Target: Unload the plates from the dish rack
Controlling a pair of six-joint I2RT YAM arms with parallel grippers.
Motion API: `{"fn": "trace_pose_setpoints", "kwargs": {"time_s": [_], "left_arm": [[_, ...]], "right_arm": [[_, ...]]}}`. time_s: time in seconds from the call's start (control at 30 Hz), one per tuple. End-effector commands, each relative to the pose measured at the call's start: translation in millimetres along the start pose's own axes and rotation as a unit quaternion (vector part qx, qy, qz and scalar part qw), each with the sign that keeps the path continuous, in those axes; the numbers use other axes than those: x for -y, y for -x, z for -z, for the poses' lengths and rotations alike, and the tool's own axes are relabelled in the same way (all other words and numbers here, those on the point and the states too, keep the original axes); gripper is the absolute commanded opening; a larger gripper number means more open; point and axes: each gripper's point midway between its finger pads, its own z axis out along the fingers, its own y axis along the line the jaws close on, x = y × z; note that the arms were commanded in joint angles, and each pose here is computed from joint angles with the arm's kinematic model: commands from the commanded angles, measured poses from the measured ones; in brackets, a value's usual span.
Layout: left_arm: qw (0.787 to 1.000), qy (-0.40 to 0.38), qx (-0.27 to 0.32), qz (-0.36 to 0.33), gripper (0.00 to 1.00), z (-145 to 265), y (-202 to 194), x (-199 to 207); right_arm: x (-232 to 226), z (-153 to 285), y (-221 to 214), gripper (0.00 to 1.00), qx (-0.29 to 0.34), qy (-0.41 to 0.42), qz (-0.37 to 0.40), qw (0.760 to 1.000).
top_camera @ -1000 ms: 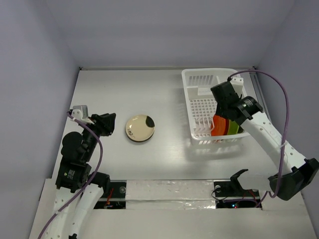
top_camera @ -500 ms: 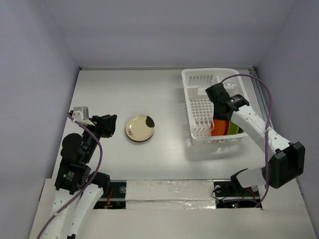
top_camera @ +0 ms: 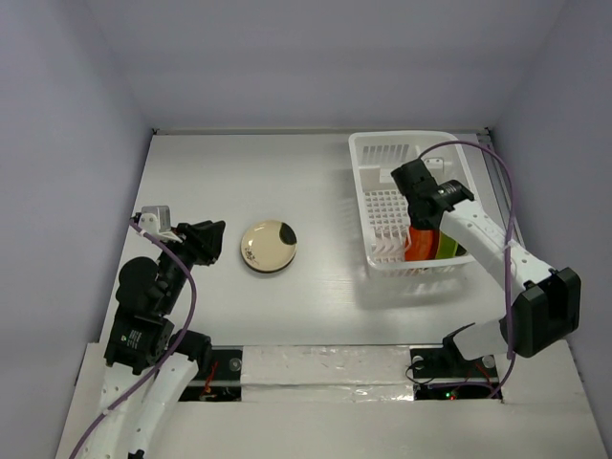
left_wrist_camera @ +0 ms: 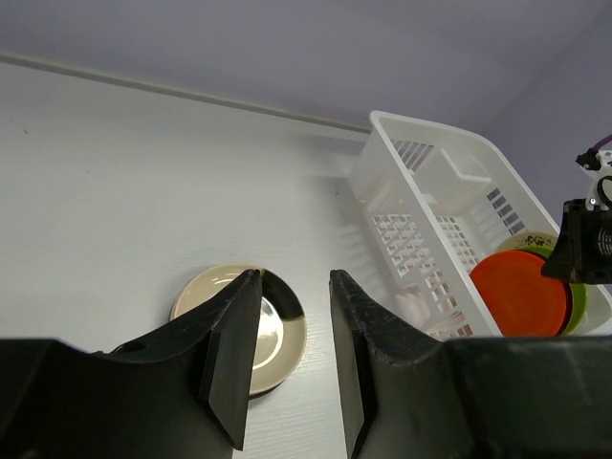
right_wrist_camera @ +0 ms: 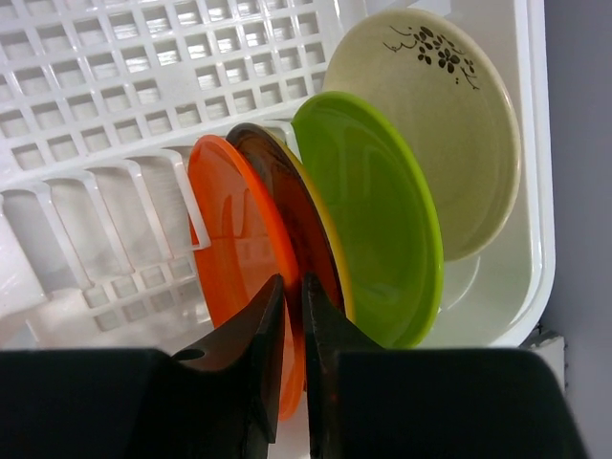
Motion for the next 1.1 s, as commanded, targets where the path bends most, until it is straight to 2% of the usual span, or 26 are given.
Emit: {"fn": "trace_pose_setpoints", "kwargs": {"time_s": [0.0, 0.03, 0.17, 0.53, 0.7, 0.87, 1.07], "left_arm": [[1.0, -0.016, 0.02, -0.006, 0.32, 2, 12, 8], [1.0, -0.016, 0.02, -0.006, 0.32, 2, 12, 8], [1.0, -0.016, 0.022, -0.006, 0.32, 2, 13, 8], [1.0, -0.017, 0.024, -0.005, 0.32, 3, 13, 8], [1.0, -0.017, 0.021, -0.004, 0.32, 2, 12, 8], [1.0, -0.016, 0.02, -0.003, 0.32, 1, 12, 8], [1.0, -0.013, 0.018, -0.002, 0.32, 0, 11, 7]], "right_arm": [[13, 10, 12, 0.1, 0.016, -0.028, 0.014, 0.999], [9, 14, 13, 0.06, 0.022, -0.031, 0.025, 0.999], [8, 24, 21, 0.0, 0.041, -0.046, 0.046, 0.997], [16, 53, 43, 0.0, 0.073, -0.081, 0.081, 0.991], [26, 72, 58, 0.0, 0.097, -0.071, 0.039, 0.992], [25, 112, 87, 0.0, 0.159, -0.004, -0.025, 0.987], [-25, 145, 111, 0.0, 0.221, 0.129, -0.079, 0.964]]}}
